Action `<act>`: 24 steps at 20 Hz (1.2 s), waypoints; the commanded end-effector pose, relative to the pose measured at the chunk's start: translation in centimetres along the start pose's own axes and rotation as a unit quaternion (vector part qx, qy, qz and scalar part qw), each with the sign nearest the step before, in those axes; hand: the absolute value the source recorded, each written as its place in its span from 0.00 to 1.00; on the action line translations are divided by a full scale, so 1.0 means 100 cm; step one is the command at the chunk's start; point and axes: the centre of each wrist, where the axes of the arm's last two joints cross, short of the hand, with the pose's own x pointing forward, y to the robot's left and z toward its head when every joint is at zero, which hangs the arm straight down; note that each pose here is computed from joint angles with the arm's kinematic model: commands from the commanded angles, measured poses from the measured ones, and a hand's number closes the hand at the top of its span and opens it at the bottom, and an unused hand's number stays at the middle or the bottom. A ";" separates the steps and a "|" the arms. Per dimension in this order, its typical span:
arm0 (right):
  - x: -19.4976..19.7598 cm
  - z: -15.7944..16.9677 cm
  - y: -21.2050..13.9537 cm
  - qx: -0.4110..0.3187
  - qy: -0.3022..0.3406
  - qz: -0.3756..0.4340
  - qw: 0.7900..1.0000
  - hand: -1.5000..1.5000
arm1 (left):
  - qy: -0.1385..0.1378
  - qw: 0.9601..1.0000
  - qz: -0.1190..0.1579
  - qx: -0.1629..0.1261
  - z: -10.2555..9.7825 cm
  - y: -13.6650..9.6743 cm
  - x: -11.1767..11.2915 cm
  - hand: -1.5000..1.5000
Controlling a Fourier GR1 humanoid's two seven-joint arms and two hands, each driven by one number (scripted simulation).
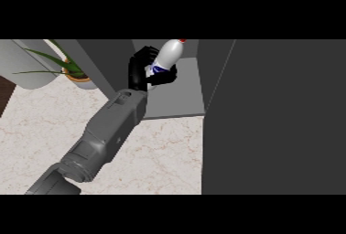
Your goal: Pick up the bottled water, place it into the cabinet and close the cabinet
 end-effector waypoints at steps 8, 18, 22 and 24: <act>0.004 -0.003 0.001 0.012 -0.019 -0.036 0.999 0.00 | -0.059 0.993 -0.090 0.038 -0.018 0.017 0.005 0.00; 0.011 -0.001 0.002 0.024 -0.015 -0.040 0.999 0.00 | -0.084 0.995 -0.055 -0.004 -0.019 -0.003 0.027 0.00; 0.007 0.005 -0.001 0.032 -0.006 -0.033 0.999 0.00 | -0.112 0.993 0.034 -0.023 -0.024 -0.004 0.041 0.00; 0.007 0.004 0.003 0.040 -0.015 -0.045 0.998 0.00 | -0.134 0.988 0.064 -0.034 -0.029 0.013 0.034 0.00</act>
